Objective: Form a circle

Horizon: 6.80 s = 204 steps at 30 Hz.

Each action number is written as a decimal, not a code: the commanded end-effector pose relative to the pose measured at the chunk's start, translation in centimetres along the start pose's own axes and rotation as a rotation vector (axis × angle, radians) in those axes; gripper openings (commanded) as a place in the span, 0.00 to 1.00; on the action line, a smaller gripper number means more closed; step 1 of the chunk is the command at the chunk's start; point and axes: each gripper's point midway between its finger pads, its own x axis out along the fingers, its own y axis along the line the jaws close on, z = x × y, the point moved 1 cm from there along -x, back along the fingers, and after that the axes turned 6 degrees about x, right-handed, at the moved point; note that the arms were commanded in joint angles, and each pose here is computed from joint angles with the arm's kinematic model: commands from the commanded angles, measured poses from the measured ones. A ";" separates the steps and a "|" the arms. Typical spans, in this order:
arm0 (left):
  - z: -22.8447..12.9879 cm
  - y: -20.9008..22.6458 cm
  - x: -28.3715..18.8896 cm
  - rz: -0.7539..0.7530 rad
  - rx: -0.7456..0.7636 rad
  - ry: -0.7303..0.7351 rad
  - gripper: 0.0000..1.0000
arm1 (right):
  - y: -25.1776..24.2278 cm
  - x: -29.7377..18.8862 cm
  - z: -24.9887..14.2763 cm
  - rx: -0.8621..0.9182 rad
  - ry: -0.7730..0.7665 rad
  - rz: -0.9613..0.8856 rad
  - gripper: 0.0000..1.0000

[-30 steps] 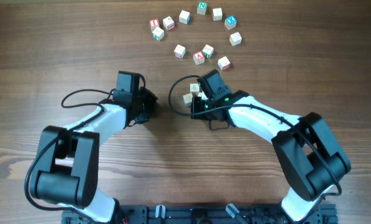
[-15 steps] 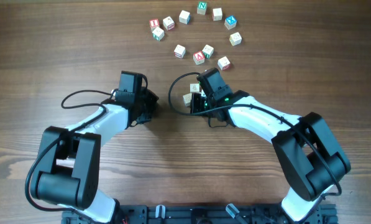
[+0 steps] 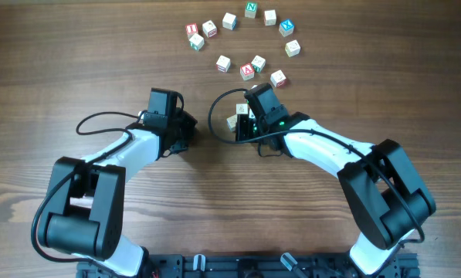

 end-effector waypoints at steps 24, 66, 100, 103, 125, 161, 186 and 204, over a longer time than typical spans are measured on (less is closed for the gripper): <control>-1.8 4.6 1.9 0.171 0.007 0.002 0.04 | -3.0 -7.1 0.9 0.077 -0.119 -0.229 0.05; -1.5 5.0 1.8 0.192 0.012 -0.020 0.04 | -3.9 -1.3 1.2 0.129 -0.094 -0.197 0.05; -5.3 3.1 1.8 0.068 0.138 0.203 0.04 | -9.5 -3.5 -1.1 0.480 -0.021 -0.391 0.05; -6.4 2.8 1.8 0.068 0.172 0.221 0.04 | -11.0 -3.9 -0.3 0.501 -0.016 -0.396 0.05; -6.0 -2.0 2.4 -0.107 0.276 0.133 0.04 | -11.6 -4.0 0.1 0.492 -0.026 -0.405 0.05; -5.6 -4.7 2.3 -0.189 0.326 0.051 0.04 | -11.4 -3.9 0.0 0.493 -0.017 -0.389 0.05; -5.3 -6.2 2.1 -0.243 0.347 0.011 0.04 | -11.3 -3.9 0.0 0.493 -0.018 -0.387 0.05; -4.9 -6.5 2.1 -0.248 0.348 -0.013 0.04 | -11.3 -3.8 0.1 0.493 -0.019 -0.386 0.04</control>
